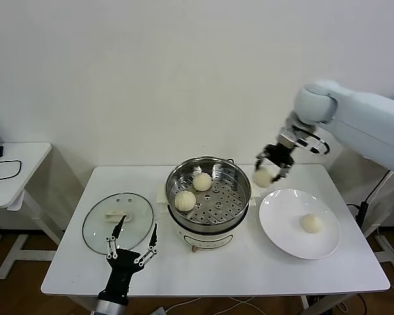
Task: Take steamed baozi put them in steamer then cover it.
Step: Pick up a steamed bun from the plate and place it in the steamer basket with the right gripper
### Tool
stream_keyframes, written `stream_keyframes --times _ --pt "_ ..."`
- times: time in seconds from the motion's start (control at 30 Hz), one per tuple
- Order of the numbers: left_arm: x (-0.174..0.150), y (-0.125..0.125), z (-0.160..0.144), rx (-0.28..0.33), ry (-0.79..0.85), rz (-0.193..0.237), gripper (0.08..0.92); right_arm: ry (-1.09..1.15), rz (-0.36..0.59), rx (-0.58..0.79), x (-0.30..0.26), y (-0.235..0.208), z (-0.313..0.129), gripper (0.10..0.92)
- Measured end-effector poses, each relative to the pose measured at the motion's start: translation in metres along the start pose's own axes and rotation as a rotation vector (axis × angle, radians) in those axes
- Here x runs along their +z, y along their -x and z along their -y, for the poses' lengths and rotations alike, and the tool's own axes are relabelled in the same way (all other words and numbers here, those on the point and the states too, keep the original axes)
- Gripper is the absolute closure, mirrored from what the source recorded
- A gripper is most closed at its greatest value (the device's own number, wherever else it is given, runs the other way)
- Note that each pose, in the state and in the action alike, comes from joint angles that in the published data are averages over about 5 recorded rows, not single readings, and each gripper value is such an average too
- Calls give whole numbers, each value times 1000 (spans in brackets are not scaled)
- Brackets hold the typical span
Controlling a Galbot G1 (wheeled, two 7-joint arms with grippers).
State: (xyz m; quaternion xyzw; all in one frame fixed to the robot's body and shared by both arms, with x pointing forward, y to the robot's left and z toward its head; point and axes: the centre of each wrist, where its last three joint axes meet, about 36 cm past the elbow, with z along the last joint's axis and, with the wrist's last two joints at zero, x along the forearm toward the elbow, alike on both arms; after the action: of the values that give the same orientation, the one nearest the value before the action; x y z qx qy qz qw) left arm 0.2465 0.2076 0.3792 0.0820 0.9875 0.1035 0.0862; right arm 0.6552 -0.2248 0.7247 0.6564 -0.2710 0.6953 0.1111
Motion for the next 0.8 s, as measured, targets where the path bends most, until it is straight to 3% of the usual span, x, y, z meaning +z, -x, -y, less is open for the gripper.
stream_keyframes --times 0.43,0.8 --pt "0 1 -2 -9 0 3 177 -523 5 -52 -92 57 61 394" --pt "2 1 -3 -13 0 0 177 -716 4 -89 -116 109 70 386"
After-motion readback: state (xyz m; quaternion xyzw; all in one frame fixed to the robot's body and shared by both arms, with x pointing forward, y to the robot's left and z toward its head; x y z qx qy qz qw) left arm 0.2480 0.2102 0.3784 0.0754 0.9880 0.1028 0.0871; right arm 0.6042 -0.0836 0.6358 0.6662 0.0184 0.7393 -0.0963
